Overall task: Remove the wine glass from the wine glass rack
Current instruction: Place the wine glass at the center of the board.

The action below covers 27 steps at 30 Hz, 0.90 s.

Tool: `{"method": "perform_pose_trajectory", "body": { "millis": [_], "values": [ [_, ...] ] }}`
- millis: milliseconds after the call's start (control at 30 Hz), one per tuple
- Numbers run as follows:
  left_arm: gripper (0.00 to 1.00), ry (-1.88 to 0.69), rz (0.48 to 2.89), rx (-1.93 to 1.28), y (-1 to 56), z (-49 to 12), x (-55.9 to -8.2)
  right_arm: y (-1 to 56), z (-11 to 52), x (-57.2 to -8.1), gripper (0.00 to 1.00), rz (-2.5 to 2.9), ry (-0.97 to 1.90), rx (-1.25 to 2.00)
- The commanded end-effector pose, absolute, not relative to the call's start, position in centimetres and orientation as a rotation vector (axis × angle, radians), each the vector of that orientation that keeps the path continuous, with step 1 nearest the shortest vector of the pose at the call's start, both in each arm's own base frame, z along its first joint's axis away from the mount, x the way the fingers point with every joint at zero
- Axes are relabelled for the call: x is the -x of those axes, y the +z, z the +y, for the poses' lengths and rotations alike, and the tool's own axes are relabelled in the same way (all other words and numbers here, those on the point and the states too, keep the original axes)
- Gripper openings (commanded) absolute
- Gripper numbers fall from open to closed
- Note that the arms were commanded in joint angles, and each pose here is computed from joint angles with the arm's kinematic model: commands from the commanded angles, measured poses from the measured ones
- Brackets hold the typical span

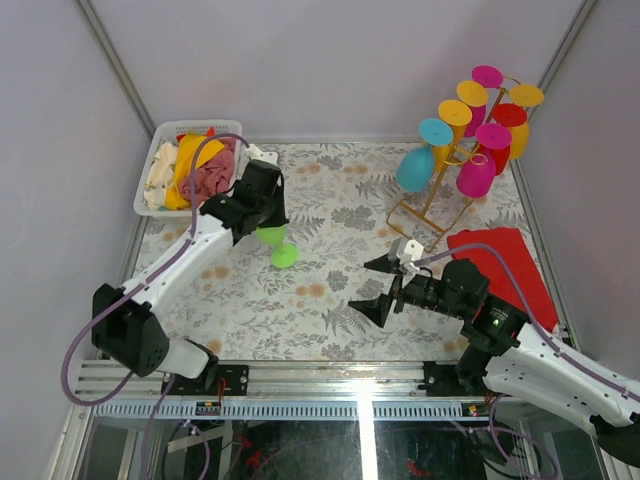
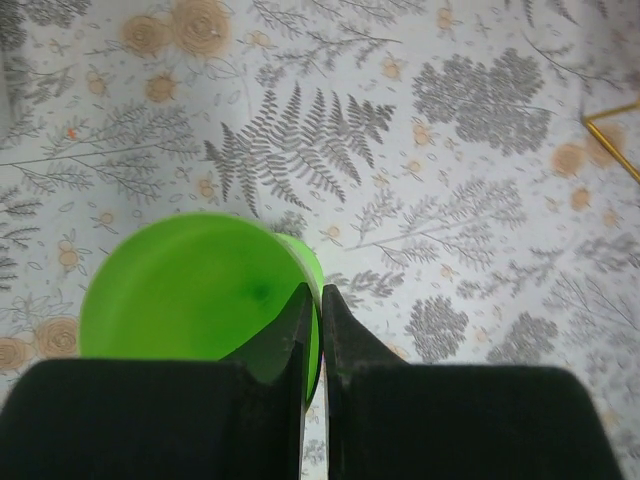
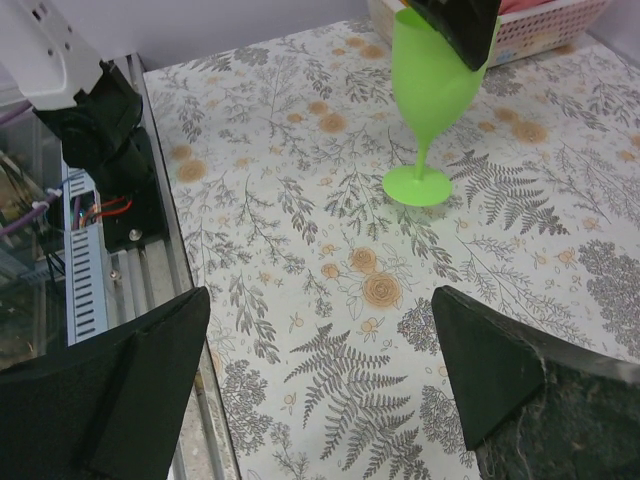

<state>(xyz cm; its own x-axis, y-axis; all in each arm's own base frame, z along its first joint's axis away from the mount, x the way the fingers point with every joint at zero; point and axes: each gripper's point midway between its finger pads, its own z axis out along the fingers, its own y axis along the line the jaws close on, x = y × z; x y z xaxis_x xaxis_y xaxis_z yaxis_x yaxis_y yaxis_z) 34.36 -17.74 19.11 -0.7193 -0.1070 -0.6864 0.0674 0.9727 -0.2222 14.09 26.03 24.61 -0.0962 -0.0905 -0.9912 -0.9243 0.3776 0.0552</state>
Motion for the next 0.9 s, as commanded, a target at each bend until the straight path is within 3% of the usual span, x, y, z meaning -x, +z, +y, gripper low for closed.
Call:
{"method": "perform_pose_trajectory", "body": {
  "millis": [0,600,867],
  "values": [
    [0.0,-0.192,2.214,0.149,22.0,-16.4,-38.3,26.5,25.6,-15.1,0.99,1.561,0.912,0.844],
    [0.0,-0.197,2.339,0.213,15.4,-16.8,-41.6,26.3,24.3,-16.1,0.99,1.611,0.85,0.745],
    [0.12,-0.142,2.341,0.169,15.2,-16.0,-41.4,26.4,23.9,-16.6,0.99,1.628,0.828,0.699]
  ]
}}
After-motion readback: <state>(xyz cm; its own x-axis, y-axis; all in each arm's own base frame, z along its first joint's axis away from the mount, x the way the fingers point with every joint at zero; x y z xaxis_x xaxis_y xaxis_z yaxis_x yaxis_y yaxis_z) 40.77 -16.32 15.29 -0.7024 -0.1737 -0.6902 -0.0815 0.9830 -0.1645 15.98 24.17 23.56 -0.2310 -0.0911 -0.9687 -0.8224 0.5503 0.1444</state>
